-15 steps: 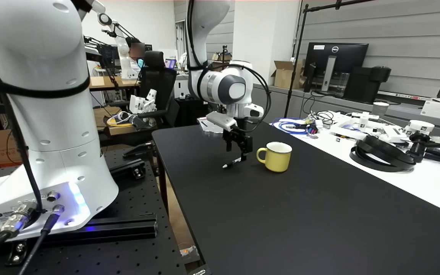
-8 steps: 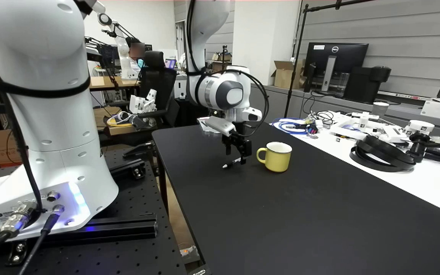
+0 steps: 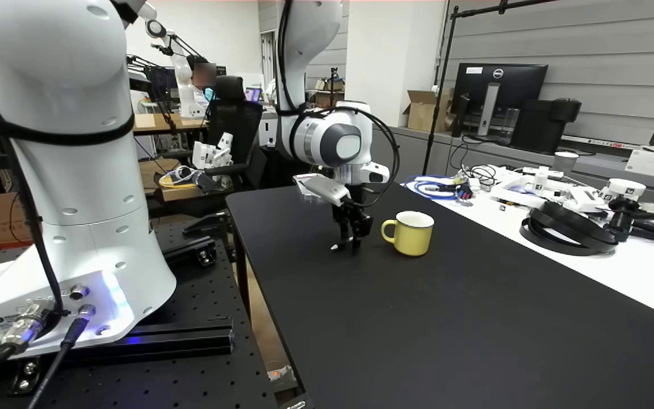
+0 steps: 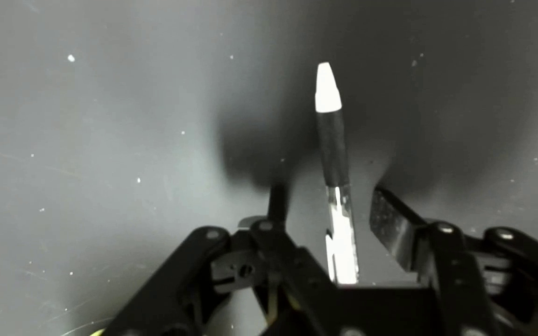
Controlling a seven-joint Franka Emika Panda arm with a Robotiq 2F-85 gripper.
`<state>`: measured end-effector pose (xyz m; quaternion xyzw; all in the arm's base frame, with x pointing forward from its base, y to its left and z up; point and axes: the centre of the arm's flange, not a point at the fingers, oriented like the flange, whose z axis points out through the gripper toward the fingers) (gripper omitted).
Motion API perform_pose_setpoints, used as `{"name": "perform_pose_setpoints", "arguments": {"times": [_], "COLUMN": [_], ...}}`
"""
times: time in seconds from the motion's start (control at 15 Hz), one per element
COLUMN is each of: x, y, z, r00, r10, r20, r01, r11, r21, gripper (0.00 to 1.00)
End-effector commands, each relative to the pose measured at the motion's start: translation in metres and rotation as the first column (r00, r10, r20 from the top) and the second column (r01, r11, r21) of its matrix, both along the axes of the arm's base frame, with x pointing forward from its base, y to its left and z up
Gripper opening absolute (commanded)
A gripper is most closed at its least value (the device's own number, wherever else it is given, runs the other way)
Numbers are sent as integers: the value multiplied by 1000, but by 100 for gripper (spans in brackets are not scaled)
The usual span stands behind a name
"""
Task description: Put the pen in the mug
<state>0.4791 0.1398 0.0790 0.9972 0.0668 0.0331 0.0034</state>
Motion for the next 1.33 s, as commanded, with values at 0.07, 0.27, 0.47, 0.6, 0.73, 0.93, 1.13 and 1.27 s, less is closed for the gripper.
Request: {"name": "perform_pose_setpoints", "arguments": {"times": [0.07, 0.27, 0.47, 0.6, 0.73, 0.93, 1.13, 1.27], "x": [1, 3, 6, 10, 15, 24, 35, 44], "y": [-7, -12, -13, -15, -17, -18, -22, -27], "z": [-4, 0, 8, 16, 25, 40, 58, 69], "r00": [1000, 999, 999, 998, 997, 991, 977, 959], "r10": [-29, -39, -43, -55, -66, -93, -140, -177], "r20": [2, 0, -1, -15, -44, -96, -163, -221], "r01": [30, 39, 43, 53, 62, 87, 134, 170], "r11": [999, 999, 997, 995, 995, 994, 990, 984], "r21": [-22, -37, -63, -79, -73, -62, -52, -52], "gripper": [13, 0, 5, 5, 5, 5, 5, 5]}}
